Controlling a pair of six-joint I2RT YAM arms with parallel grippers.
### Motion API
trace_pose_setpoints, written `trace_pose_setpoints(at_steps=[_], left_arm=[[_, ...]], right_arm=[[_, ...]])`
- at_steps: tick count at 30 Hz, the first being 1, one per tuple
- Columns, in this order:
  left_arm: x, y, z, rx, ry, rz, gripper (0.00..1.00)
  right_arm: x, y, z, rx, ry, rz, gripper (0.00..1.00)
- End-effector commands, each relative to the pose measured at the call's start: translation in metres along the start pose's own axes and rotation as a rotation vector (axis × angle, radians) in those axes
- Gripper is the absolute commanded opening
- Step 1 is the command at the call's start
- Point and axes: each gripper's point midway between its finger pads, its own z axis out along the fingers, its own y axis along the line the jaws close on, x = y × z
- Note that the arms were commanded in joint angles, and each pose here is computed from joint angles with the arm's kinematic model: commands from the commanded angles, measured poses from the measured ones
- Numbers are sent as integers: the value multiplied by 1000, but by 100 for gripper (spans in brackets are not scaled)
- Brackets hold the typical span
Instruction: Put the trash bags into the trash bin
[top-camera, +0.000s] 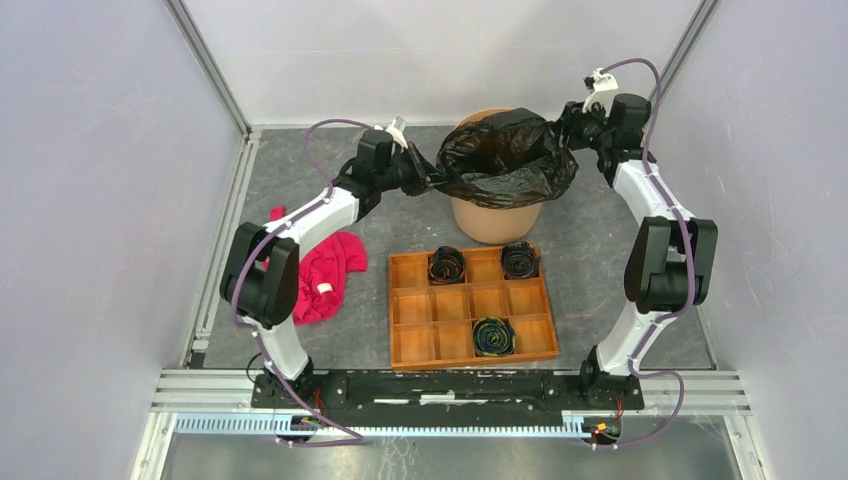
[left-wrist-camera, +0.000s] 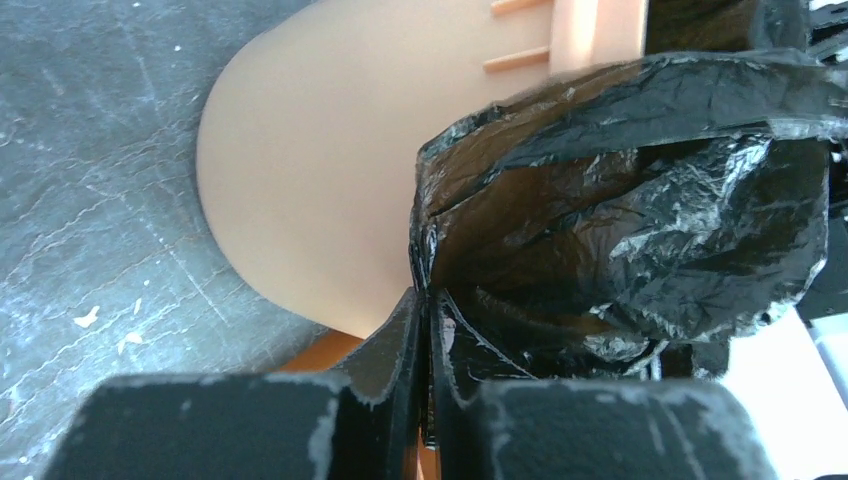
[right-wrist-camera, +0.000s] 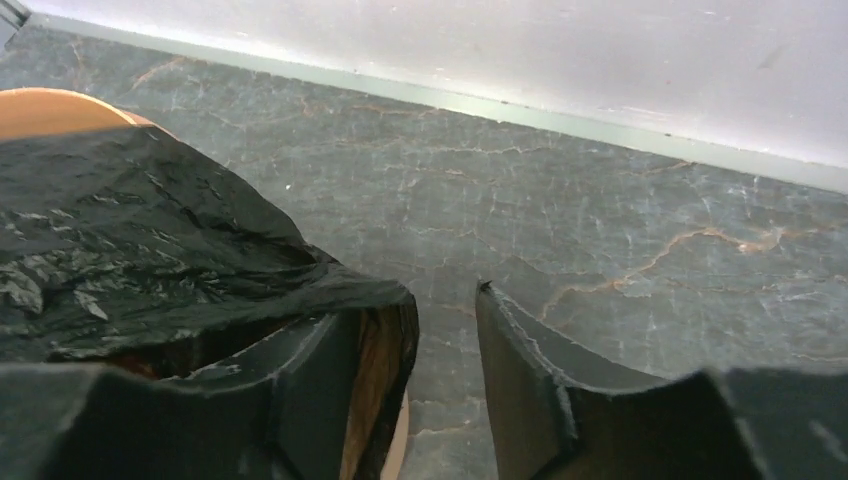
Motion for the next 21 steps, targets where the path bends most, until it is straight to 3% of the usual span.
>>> trace_pose_setpoints(at_steps=[1, 7, 10, 16, 21], left_arm=[[-16, -11, -13, -23, -57, 113, 18], [-28, -13, -49, -112, -148, 190, 58], [-32, -17, -71, -133, -200, 218, 76], [-50, -33, -107, -177, -297, 329, 88], [-68, -82, -108, -103, -329, 543, 100]], right_arm=[[-38, 16, -17, -29, -26, 46, 59], [-56, 6, -59, 113, 5, 42, 80], [-59, 2, -79, 140, 14, 46, 84], [-51, 4, -114, 184, 64, 10, 87], [-33, 21, -138, 179, 52, 28, 90]])
